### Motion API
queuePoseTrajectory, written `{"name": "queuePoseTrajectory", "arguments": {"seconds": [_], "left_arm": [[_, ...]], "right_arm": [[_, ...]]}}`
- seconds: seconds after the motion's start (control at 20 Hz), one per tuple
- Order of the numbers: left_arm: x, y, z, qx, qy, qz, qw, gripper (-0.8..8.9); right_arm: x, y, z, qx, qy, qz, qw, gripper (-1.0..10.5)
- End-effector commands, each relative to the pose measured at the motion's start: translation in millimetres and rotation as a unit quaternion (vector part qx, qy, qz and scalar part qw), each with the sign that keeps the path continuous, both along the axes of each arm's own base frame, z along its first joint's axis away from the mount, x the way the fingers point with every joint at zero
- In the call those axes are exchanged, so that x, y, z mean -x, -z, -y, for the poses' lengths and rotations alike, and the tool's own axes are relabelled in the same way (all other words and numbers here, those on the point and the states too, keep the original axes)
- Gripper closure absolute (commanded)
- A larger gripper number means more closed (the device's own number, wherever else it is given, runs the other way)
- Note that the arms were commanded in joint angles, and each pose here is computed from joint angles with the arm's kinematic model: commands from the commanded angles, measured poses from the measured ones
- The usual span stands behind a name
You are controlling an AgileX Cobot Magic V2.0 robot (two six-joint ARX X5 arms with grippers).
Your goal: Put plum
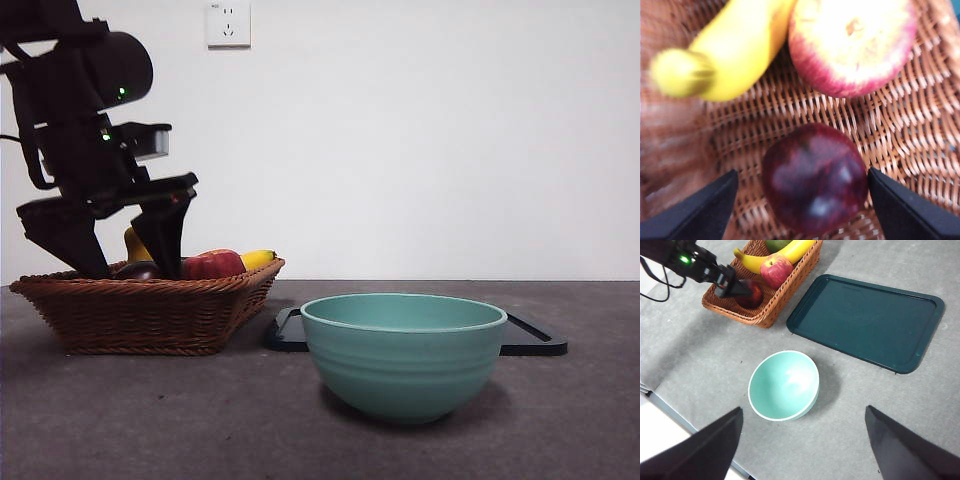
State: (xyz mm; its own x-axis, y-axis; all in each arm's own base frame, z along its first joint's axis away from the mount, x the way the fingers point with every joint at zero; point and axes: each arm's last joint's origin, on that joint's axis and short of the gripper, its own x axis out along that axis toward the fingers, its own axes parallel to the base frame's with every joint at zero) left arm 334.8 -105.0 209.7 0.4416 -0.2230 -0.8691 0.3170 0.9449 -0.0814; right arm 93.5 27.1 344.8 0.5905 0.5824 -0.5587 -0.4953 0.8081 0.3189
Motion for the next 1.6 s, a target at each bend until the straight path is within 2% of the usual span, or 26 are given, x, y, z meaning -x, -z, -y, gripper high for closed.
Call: {"name": "queuePoseTrajectory", "arguments": {"seconds": [0.05, 0.35, 0.5, 0.75, 1.05, 1.25, 1.4, 1.6], "left_arm": [[-8.2, 2.1, 5.0, 0.003, 0.004, 0.008, 1.0, 4.07], [-10.7, 6.7, 5.8, 0.004, 0.003, 0.007, 1.0, 4.22], [-10.3, 6.9, 5.7, 0.003, 0.003, 0.005, 1.0, 5.32], [-9.2, 5.5, 5.3, 0.003, 0.003, 0.003, 1.0, 5.38], [13.0, -39.0, 6.9, 0.04, 0.021, 0.04, 0.998, 5.38], [51.8, -83.1, 20.9, 0.076, 0.075, 0.075, 0.991, 5.38], [83.3, -104.8, 43.1, 0.111, 0.141, 0.089, 0.98, 5.38], [107.9, -102.7, 83.5, 0.119, 0.22, 0.08, 0.965, 5.38]], "right_arm": [[-0.4, -5.7, -0.5, -0.003, -0.002, 0.009, 1.0, 5.6], [-0.4, -5.8, -0.5, -0.002, -0.001, 0.01, 1.0, 5.6], [-0.4, -5.8, -0.5, -0.002, -0.001, 0.01, 1.0, 5.6], [-0.4, -5.8, -0.5, -0.002, -0.001, 0.01, 1.0, 5.6], [-0.4, -5.8, -0.5, -0.002, -0.001, 0.01, 1.0, 5.6], [-0.4, -5.8, -0.5, -0.002, -0.001, 0.01, 1.0, 5.6], [-0.4, -5.8, -0.5, -0.002, -0.001, 0.01, 1.0, 5.6], [-0.4, -5.8, -0.5, -0.002, -0.001, 0.01, 1.0, 5.6]]}}
